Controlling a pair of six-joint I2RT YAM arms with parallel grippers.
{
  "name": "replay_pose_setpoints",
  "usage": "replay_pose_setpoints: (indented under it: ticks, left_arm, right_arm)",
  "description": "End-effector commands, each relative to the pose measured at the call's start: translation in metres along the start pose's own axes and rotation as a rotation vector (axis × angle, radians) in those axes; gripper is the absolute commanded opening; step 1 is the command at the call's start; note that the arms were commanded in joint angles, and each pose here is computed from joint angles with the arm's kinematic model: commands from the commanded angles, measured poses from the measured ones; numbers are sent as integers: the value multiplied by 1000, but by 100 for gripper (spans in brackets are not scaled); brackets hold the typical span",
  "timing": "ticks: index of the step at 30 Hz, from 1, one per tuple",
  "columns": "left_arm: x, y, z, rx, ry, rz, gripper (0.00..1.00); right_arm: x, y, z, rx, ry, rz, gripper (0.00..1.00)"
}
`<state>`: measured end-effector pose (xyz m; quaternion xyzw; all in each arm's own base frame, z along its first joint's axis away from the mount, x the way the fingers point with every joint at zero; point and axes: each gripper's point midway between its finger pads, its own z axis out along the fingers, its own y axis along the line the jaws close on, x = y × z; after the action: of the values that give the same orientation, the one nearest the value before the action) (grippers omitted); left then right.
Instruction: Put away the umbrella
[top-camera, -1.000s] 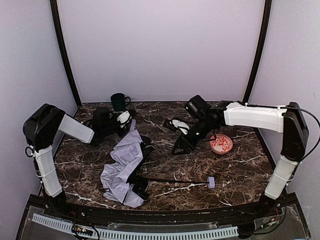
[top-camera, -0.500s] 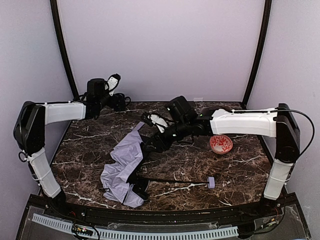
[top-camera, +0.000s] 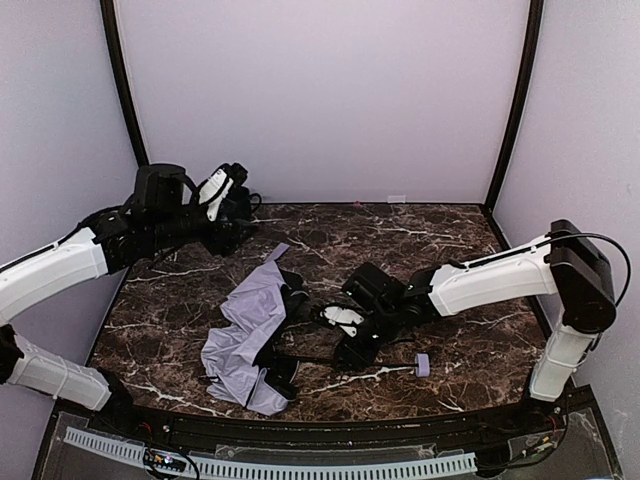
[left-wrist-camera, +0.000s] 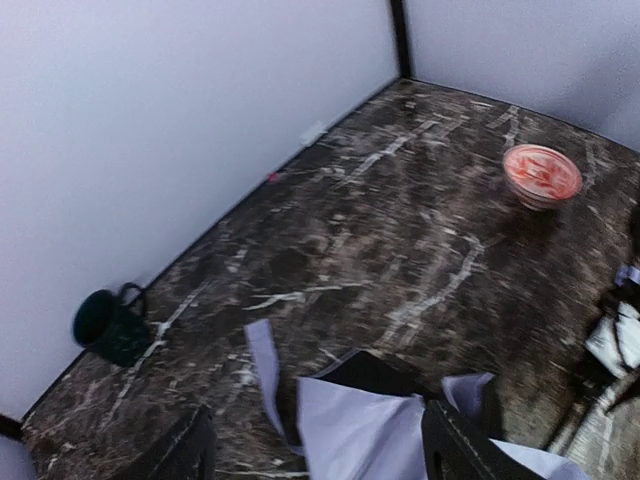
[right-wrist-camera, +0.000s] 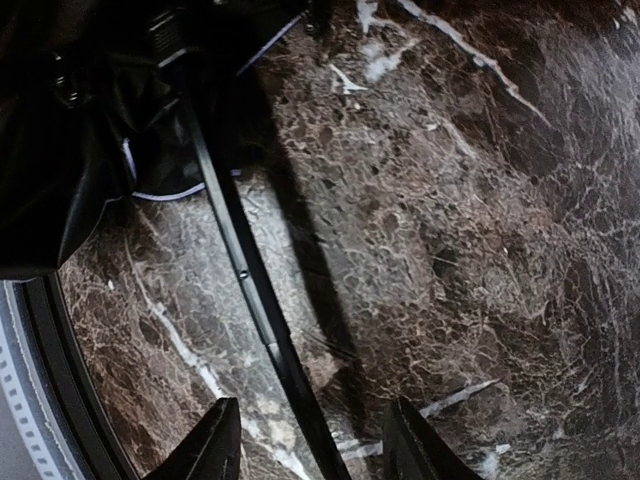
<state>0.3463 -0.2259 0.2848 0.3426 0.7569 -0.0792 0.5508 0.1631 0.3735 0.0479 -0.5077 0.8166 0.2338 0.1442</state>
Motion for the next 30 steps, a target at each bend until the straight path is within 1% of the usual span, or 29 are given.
replay_pose_setpoints:
  ticks: [1,4,6,7,8,10,12,14,17,20,22,23,24,27,30]
  left_arm:
    - [62,-74,-16,286,205,-132,71]
    - [118,-75,-11,227,399,-201,64]
    - [146,-76,-9,199,509,-220,61]
    - [154,-80,-7,209,546,-230,61]
    - [159,-85,-5,229,563,-239,61]
    - [161,-94,4,270,550,-242,61]
    - [156,-103,16,298,504,-224,62]
    - [149,-120,28,354,454,-202,62]
    - [140,-148,52,422,410,-159,62]
    - [125,-173,71,501,380,-159,62]
    - [117,-181,80,527,380,-170,62]
    - [113,-181,82,529,380,-174,62]
    - [109,-179,84,520,376,-171,64]
    - [91,-159,78,434,317,-114,74]
    - [73,-129,65,301,224,-30,81]
  right_arm:
    - [-1,-8,9,30,-3,-26,45]
    - [12,-22,11,102,44,-33,34]
    - [18,-34,9,164,66,-33,28]
    - [20,-40,8,185,74,-26,25]
    - [22,-48,5,201,78,-12,23]
    - [27,-59,0,227,89,8,19]
    - [31,-72,-8,267,93,23,18]
    - [37,-85,-17,299,96,42,18]
    - [44,-98,-29,320,100,73,21]
    - [47,-118,-44,385,81,75,30]
    - [41,-130,-57,408,58,90,39]
    - [35,-133,-65,412,45,91,44]
    - [28,-133,-72,405,33,85,47]
    - [5,-118,-87,334,-6,39,55]
    - [-47,-86,-119,193,-151,-20,59]
